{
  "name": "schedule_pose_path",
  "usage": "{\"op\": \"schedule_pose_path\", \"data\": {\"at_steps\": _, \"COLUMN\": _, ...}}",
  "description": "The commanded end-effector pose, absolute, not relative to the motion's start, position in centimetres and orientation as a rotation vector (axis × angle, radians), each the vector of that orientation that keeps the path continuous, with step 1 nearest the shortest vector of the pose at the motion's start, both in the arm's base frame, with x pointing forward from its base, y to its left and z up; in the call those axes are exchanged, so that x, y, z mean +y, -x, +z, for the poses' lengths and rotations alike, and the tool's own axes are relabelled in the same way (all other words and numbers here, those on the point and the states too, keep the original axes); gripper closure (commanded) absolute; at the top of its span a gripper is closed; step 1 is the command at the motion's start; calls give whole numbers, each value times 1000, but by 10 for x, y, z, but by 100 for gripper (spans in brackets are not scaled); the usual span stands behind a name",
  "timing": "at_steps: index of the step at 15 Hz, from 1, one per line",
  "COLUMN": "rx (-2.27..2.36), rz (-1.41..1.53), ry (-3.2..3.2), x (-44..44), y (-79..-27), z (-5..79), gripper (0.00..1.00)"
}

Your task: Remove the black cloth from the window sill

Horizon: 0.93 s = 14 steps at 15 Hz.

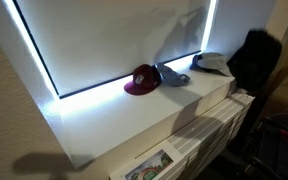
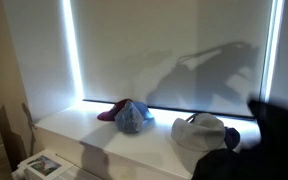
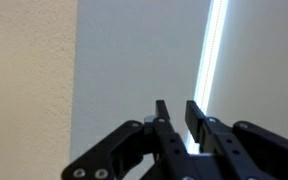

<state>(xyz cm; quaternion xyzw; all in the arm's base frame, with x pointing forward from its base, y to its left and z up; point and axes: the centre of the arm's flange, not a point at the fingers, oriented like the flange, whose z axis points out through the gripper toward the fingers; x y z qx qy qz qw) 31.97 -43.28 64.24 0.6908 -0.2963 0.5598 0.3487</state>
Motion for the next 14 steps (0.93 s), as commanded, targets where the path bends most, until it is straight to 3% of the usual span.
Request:
{"op": "schedule_pose_path", "data": {"at_steps": 1, "rx": -763, "rz": 1455, "ry": -1794, "x": -431, "y": -322, "z": 642, "gripper": 73}}
{"op": "schedule_pose_path", "data": {"at_steps": 5, "rx": -759, "rz": 1459, "ry": -1798, "x": -428, "y": -325, "z": 642, "gripper": 73}}
{"op": "schedule_pose_path", "data": {"at_steps": 6, "rx": -759, "rz": 1459, "ry": -1798, "x": -429, "y": -325, "z": 642, "gripper": 48}}
{"op": "schedule_pose_path", "data": {"at_steps": 7, "rx": -731, "rz": 1539, "ry": -1855, "x": -420, "y": -337, "z": 645, "gripper": 47}}
{"op": "schedule_pose_path", "data": {"at_steps": 14, "rx": -513, "rz": 1916, "ry": -2056, "x": -278, "y": -467, "z": 667, "gripper": 1}}
